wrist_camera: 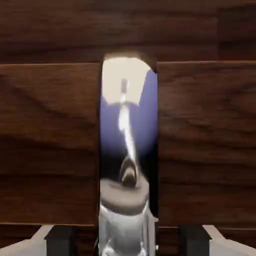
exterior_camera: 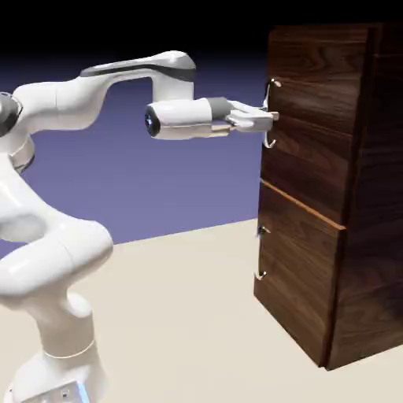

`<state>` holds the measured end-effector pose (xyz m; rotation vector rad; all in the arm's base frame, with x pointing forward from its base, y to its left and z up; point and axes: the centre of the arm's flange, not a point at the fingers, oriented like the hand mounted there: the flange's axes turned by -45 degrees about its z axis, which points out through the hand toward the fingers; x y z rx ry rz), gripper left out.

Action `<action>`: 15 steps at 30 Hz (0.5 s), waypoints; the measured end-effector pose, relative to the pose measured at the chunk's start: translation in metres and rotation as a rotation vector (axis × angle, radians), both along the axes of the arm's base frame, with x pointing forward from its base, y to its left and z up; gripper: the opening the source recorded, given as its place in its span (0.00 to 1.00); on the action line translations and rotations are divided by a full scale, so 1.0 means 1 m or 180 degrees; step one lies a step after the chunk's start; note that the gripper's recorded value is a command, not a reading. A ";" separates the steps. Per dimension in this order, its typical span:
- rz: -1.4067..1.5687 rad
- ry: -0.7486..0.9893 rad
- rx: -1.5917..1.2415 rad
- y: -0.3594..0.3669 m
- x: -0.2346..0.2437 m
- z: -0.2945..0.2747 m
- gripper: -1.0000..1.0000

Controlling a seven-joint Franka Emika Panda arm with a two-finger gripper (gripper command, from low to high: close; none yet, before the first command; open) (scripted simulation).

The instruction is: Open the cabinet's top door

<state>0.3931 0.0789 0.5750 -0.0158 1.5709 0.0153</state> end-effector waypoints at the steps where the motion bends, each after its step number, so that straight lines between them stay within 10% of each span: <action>1: 0.0092 0.0000 -0.0001 -0.004 -0.007 0.000 0.00; 15: 0.1312 -0.0002 0.0002 -0.081 -0.089 0.000 0.00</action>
